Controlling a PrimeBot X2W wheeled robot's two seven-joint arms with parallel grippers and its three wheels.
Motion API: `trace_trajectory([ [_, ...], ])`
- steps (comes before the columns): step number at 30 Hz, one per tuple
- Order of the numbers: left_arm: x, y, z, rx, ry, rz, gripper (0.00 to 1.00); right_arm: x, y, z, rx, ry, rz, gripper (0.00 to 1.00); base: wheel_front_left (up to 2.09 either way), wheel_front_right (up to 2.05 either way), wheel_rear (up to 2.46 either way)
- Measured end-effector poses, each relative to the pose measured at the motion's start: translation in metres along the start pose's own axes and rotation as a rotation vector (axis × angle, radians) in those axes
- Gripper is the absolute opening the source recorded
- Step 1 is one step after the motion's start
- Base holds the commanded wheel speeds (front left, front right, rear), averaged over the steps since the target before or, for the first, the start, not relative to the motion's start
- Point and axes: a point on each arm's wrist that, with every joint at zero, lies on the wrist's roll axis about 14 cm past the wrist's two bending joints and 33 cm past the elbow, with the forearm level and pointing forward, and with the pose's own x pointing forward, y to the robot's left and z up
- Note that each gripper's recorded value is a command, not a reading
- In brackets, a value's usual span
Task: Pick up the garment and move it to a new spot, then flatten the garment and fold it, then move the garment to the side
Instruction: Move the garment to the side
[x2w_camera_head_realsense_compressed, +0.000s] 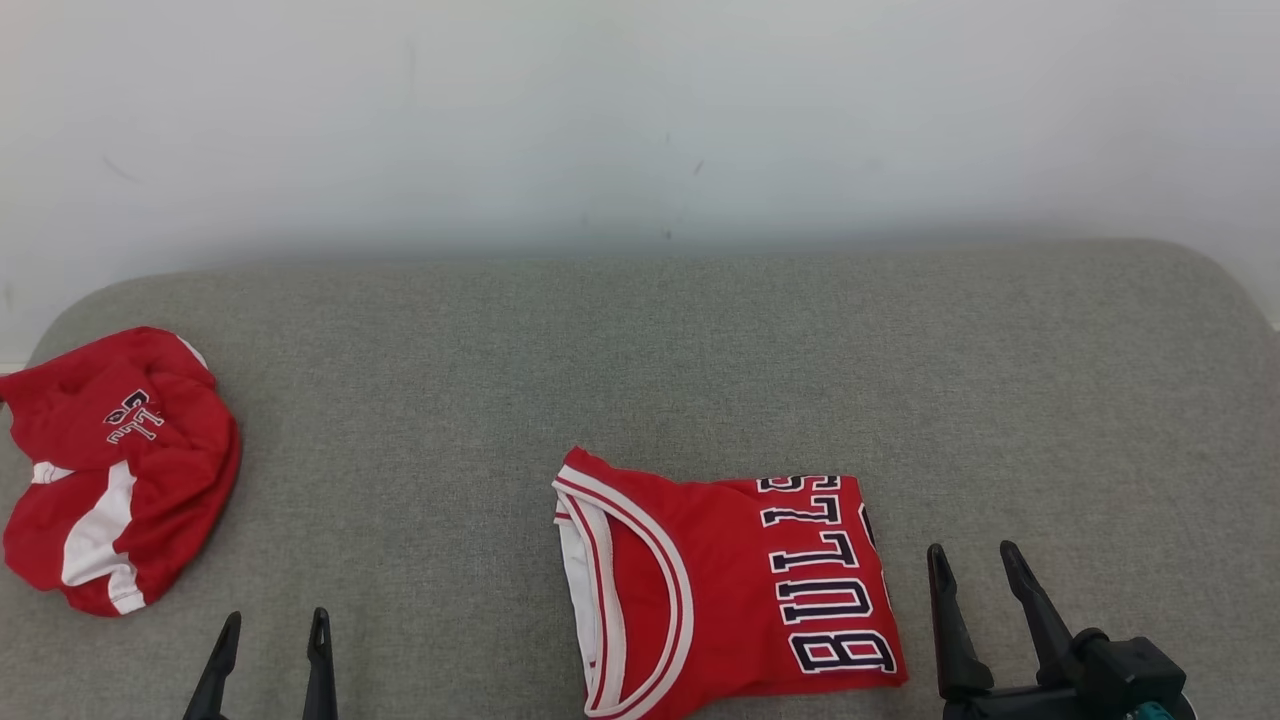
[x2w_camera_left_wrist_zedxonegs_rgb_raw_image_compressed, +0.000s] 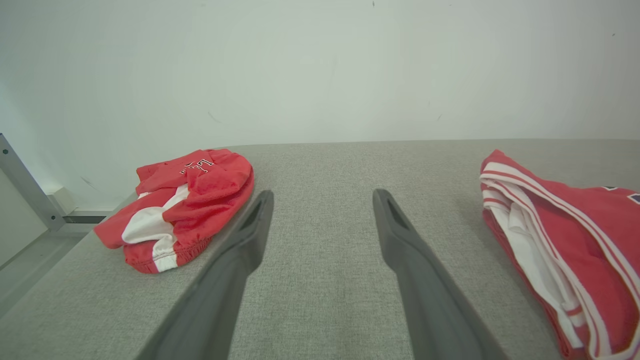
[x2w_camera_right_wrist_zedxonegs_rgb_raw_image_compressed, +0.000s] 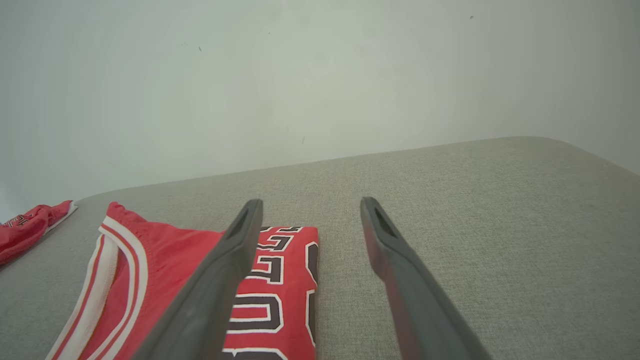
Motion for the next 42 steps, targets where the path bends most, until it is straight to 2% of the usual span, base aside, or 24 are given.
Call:
trace_trajectory([
  [21, -0.002, 0.004, 0.001, -0.002, -0.004, 0.017, 1.00, 0.005, 0.001, 0.001, -0.015, 0.000, 0.014, 1.00, 0.00, 0.00, 0.00],
  [31, -0.003, 0.002, -0.002, -0.006, 0.005, 0.016, 1.00, 0.045, 0.009, 0.010, -0.055, 0.016, 0.061, 1.00, 0.00, 0.00, 0.00],
  [35, -0.004, 0.002, -0.003, -0.008, 0.008, 0.020, 1.00, 0.057, 0.010, 0.000, -0.055, 0.076, 0.075, 1.00, 0.00, 0.00, 0.00],
  [42, -0.002, 0.003, -0.008, -0.010, 0.024, 0.024, 1.00, 0.063, 0.001, -0.045, -0.044, 0.246, 0.060, 1.00, 0.00, 0.00, 0.00],
])
